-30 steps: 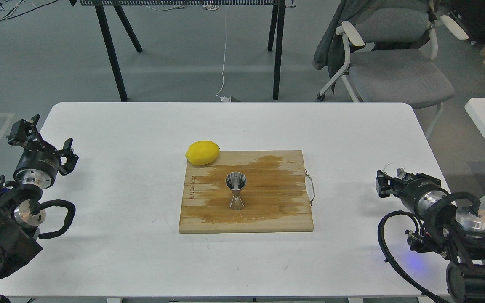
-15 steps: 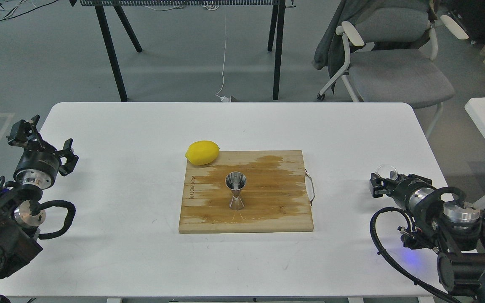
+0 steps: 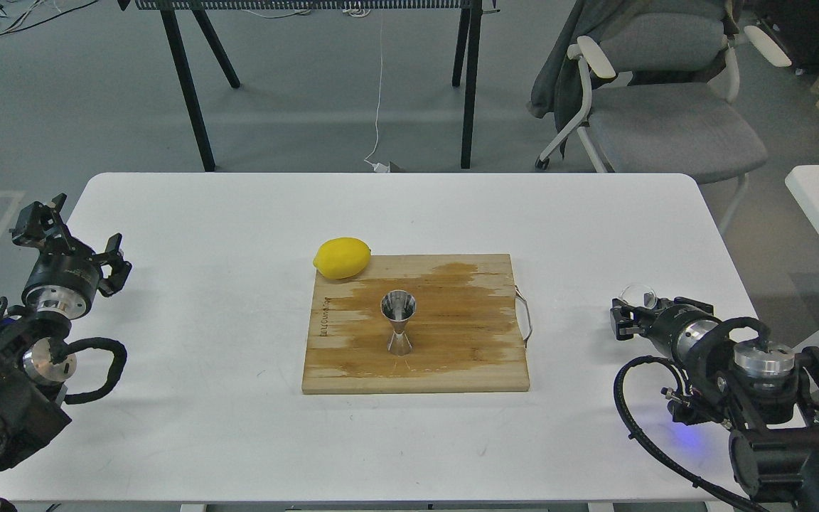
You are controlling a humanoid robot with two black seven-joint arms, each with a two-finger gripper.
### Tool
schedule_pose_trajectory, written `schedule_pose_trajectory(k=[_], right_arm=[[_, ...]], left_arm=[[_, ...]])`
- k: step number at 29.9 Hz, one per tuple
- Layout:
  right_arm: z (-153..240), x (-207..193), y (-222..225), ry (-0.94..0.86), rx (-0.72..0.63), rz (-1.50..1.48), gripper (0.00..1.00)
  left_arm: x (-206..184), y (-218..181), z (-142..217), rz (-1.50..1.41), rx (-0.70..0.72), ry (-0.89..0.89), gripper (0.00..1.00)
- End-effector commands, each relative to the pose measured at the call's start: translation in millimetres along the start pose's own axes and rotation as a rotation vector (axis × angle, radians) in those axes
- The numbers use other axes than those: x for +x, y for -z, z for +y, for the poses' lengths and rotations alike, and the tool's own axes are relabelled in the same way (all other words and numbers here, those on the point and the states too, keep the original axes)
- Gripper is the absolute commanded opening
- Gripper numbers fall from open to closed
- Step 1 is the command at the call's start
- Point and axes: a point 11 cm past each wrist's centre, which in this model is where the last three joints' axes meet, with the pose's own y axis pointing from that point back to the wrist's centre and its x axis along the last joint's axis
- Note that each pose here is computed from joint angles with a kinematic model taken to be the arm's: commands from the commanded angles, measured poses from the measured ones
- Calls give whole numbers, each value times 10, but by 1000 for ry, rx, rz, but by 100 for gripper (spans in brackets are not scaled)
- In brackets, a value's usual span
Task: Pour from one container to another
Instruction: 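Open the right gripper to release the glass cup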
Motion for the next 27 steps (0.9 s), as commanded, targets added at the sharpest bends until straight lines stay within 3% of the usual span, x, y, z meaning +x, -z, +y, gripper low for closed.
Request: schedule_pose_trajectory(k=[1, 17, 23, 27], right_arm=[[2, 4, -4, 0, -2, 1, 38], [13, 31, -18, -13, -7, -2, 66], [18, 45, -21, -14, -8, -3, 88], [20, 36, -24, -11, -8, -2, 95]], left_arm=[[-14, 17, 0, 1, 3, 2, 100], [-14, 29, 4, 2, 5, 2, 100], [-10, 25, 5, 2, 4, 1, 100], [-14, 28, 4, 3, 4, 2, 100]])
